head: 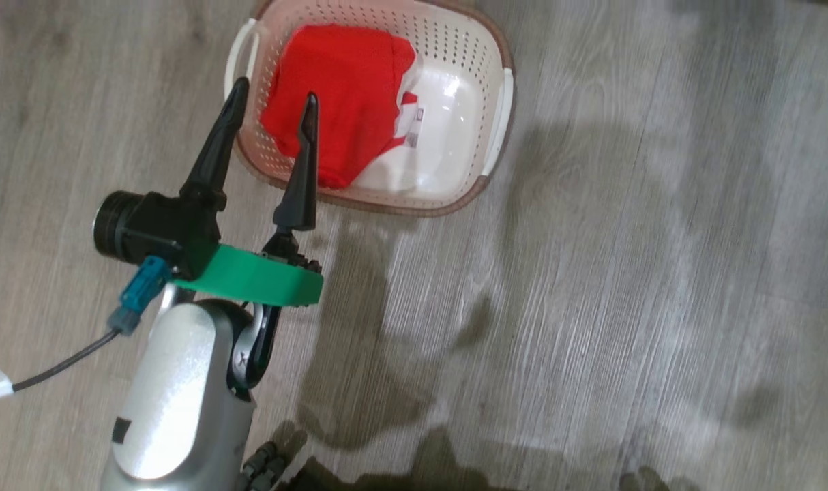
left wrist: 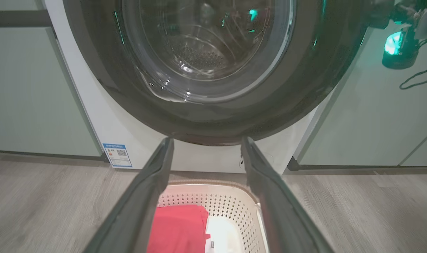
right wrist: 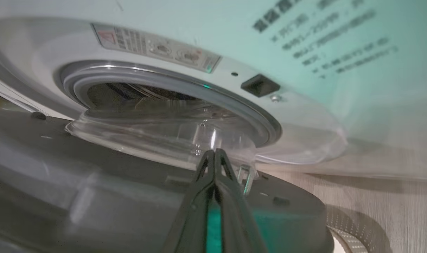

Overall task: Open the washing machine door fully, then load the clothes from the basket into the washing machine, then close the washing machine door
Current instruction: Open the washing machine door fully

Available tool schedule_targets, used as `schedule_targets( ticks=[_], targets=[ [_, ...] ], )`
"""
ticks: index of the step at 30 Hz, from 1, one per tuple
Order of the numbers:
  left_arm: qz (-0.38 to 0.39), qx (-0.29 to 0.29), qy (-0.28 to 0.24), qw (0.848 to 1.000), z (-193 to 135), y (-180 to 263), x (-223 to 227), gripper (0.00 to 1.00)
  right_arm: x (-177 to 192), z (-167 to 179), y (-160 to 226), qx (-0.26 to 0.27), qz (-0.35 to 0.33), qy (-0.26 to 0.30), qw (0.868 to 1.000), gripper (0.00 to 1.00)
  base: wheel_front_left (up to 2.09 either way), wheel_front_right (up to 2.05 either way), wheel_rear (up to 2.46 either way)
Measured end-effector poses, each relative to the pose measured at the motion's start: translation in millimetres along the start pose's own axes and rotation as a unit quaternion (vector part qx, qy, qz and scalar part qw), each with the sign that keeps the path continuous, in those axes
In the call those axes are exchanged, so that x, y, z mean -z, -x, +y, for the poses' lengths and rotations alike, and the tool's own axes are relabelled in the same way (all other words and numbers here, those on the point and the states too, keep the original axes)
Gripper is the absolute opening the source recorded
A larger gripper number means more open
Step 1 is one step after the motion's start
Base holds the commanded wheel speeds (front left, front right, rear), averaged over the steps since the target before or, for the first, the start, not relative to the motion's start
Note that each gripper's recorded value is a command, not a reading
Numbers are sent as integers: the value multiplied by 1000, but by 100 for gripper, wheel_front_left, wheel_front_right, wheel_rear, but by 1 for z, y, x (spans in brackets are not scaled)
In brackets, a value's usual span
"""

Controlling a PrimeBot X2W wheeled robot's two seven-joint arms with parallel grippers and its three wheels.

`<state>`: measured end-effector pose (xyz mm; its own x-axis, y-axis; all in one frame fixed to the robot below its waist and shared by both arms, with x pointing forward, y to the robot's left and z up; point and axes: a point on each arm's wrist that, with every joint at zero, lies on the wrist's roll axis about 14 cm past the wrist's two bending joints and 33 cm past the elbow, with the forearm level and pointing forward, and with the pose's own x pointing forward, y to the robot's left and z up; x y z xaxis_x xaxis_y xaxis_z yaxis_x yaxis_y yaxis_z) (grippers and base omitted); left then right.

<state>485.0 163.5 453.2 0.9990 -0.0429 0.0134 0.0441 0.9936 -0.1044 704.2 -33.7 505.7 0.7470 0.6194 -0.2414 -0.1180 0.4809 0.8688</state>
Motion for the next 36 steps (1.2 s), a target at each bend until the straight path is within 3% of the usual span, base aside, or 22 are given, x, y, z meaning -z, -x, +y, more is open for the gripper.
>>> schedule_targets(
  ticks=[9,21,36],
  targets=[
    [-13,-19,1,1000,6,27,-26,100,57,-5,27,21,65,-24,997,0,0,0,0],
    [-50,-50,1,997,13,78,-67,100,115,31,65,-2,111,-46,993,0,0,0,0],
    [-77,-128,-9,989,51,136,-90,100,199,70,78,-43,182,-61,980,0,0,0,0]
  ],
)
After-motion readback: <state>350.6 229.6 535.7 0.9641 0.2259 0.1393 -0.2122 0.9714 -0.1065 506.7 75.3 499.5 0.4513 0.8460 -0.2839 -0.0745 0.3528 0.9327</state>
